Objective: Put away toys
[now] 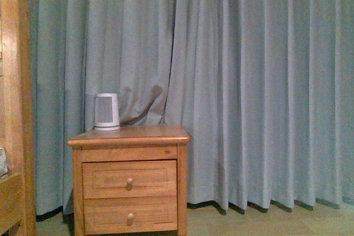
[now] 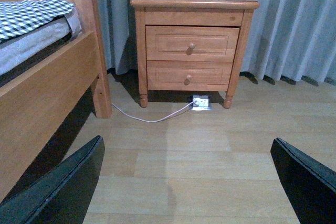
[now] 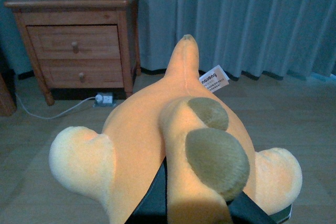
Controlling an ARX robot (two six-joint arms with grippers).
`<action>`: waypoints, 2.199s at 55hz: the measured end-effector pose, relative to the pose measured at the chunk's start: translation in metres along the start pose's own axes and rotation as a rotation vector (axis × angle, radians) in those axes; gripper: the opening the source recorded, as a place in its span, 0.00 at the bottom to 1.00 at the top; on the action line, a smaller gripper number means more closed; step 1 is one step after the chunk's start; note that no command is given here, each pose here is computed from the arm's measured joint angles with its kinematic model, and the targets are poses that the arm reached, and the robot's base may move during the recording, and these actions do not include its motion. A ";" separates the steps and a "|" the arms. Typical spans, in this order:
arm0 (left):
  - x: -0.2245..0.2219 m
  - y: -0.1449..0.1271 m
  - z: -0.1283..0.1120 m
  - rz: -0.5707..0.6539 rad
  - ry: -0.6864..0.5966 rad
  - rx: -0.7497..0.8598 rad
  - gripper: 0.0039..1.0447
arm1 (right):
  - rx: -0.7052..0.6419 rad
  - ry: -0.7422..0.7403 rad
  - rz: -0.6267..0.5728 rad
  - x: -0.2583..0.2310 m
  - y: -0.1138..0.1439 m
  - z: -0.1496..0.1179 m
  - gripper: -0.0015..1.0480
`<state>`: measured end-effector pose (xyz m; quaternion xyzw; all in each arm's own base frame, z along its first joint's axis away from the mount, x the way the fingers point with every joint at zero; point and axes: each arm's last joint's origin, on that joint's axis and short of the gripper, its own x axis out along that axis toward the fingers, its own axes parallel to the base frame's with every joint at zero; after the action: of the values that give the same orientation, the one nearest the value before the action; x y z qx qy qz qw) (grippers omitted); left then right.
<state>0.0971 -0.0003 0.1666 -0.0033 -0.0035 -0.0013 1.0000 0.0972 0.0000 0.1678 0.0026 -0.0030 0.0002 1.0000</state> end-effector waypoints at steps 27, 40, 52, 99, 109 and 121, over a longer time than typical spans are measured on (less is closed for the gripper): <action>0.000 0.000 0.000 0.001 0.000 0.000 0.94 | 0.000 0.000 0.001 0.000 0.000 0.000 0.07; 0.000 0.000 0.000 0.001 0.000 0.000 0.94 | 0.000 0.000 0.001 0.000 0.000 0.000 0.07; 0.000 0.000 0.000 0.002 0.000 0.000 0.94 | 0.000 0.000 0.001 0.000 0.000 0.000 0.07; 0.000 0.000 0.000 0.003 0.000 0.000 0.94 | 0.000 0.000 0.000 0.000 0.000 0.000 0.07; 0.000 0.000 0.000 0.003 0.000 0.000 0.94 | 0.000 0.000 0.000 0.000 0.000 0.000 0.07; 0.000 0.000 0.000 0.003 0.000 0.000 0.94 | 0.000 0.000 0.002 0.000 0.000 0.000 0.07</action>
<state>0.0972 -0.0001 0.1665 -0.0033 -0.0033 0.0004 1.0000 0.0972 0.0001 0.1678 0.0024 -0.0031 0.0010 1.0000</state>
